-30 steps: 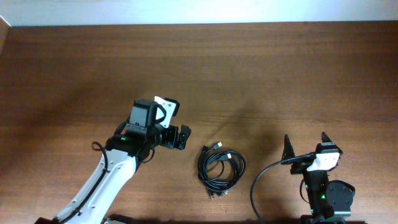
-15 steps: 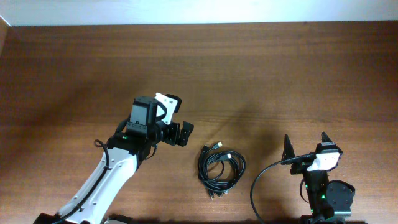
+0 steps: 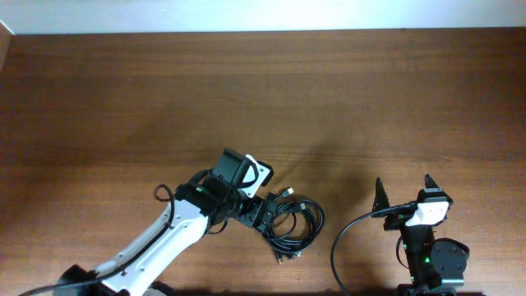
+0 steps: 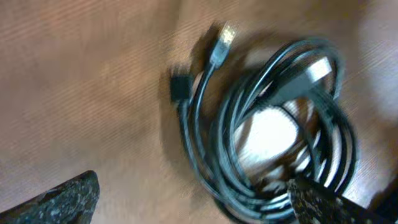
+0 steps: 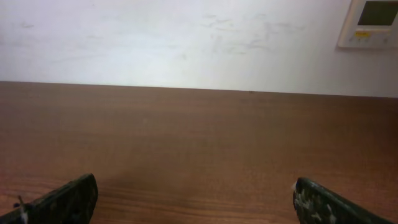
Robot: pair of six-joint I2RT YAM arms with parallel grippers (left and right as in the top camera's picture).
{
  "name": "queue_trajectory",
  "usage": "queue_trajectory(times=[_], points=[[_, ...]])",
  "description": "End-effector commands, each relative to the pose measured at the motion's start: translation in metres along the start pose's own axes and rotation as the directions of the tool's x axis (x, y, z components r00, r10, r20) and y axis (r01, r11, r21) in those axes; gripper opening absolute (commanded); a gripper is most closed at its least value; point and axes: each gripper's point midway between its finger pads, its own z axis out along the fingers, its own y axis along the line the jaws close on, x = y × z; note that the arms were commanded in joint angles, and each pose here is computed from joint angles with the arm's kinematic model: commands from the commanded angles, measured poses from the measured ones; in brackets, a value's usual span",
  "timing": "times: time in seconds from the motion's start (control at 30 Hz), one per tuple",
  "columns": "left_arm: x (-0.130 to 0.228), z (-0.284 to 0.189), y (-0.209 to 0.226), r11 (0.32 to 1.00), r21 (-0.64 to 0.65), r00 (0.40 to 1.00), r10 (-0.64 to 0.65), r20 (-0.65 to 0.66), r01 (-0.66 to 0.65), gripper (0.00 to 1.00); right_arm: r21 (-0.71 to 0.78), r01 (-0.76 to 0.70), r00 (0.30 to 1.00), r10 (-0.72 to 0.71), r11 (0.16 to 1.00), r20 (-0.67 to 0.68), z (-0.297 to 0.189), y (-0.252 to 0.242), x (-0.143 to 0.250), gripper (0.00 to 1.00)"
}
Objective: Untangle cables
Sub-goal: 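Close the left gripper on the cable bundle's coils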
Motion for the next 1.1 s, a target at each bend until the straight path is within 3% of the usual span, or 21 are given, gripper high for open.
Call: queue_trajectory(times=[0.0, 0.2, 0.37, 0.67, 0.83, 0.97, 1.07], points=[[0.015, 0.007, 0.005, 0.994, -0.029, 0.991, -0.108, -0.076, 0.106, 0.99, 0.004, 0.0, 1.0, 0.0, 1.0, -0.005, 0.0, 0.0, 0.003, 0.99], [0.017, 0.012, 0.006, 0.987, -0.036, 0.983, -0.161, -0.09, 0.158, 0.99, 0.004, 0.0, 1.0, 0.0, 1.0, -0.005, 0.0, 0.0, 0.003, 0.99], [0.022, 0.017, -0.016, 0.995, -0.019, 0.989, -0.101, -0.11, 0.099, 0.99, 0.004, 0.0, 1.0, 0.0, 1.0, -0.005, 0.0, 0.0, 0.003, 0.99], [0.018, 0.021, -0.018, 0.991, -0.108, 0.994, -0.083, -0.072, 0.075, 1.0, 0.004, 0.0, 1.0, 0.0, 1.0, -0.005, 0.0, 0.0, 0.003, 0.99], [0.022, 0.026, -0.016, 0.988, -0.116, 0.99, -0.111, -0.089, 0.1, 0.91, 0.004, 0.0, 1.0, 0.0, 1.0, -0.005, 0.0, 0.0, 0.003, 0.99], [0.034, 0.032, -0.013, 0.986, -0.127, 0.981, -0.128, -0.144, 0.11, 1.0, 0.004, 0.0, 1.0, 0.0, 1.0, -0.005, 0.0, 0.0, 0.003, 0.99], [0.035, 0.033, -0.017, 0.981, -0.111, 0.973, -0.175, -0.149, 0.16, 0.99, 0.004, 0.0, 1.0, 0.0, 1.0, -0.005, 0.0, 0.0, 0.003, 0.99]])
